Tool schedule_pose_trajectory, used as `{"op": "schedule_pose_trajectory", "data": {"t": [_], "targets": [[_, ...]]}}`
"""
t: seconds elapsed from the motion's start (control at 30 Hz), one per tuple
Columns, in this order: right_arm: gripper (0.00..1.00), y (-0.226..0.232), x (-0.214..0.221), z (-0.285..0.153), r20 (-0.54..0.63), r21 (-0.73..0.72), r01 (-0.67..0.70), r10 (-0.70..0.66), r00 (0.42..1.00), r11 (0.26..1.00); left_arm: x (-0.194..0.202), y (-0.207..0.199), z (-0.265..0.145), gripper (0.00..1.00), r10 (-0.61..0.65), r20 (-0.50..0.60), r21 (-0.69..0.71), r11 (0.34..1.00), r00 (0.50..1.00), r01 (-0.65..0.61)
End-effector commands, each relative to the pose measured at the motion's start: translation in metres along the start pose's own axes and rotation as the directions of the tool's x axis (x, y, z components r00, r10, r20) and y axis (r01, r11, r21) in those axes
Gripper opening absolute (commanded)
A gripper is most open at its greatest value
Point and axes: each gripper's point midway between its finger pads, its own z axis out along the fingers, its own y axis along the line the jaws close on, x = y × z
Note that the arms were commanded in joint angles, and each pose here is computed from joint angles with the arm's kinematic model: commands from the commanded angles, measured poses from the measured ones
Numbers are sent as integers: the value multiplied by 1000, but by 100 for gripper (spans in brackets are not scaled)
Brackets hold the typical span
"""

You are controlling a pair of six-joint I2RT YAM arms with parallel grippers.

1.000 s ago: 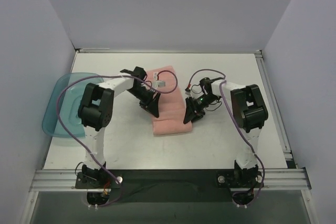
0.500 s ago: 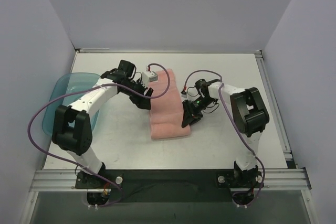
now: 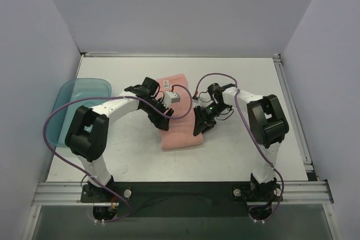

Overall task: Roll the towels
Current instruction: Roll the towel

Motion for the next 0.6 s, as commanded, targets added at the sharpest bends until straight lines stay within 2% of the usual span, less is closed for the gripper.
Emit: {"op": "schedule_pose_trajectory", "data": {"t": [0.0,0.07,0.1,0.23,0.33,0.47,0.53,0.57], "targets": [[23,2,3,3,-40,-18,-15,14,999,1000,-5,0,8,64,3,22,11,1000,1000,-3],[23,1,2,4,-41,-20,-18,17,999,1000,-4,-7,9,59,-15,26,50,999,1000,14],[24,2,1,3,-38,-20,-18,17,999,1000,-3,-11,8,46,-24,19,65,998,1000,23],[29,3,3,2,-40,-17,-19,19,999,1000,-7,-18,-4,13,-72,36,91,994,997,68],[39,7,6,0,-38,-30,-22,21,999,999,-1,-20,-13,0,-128,31,114,986,991,124],[41,7,9,1,-37,-32,-20,19,999,999,22,-16,-8,0,-168,-18,111,979,986,169],[38,4,8,4,-42,-29,-28,26,999,999,26,-10,-1,0,-178,-37,100,978,983,180],[33,2,8,6,-48,-27,-35,33,998,999,25,-6,1,0,-178,-36,91,979,983,181]]}}
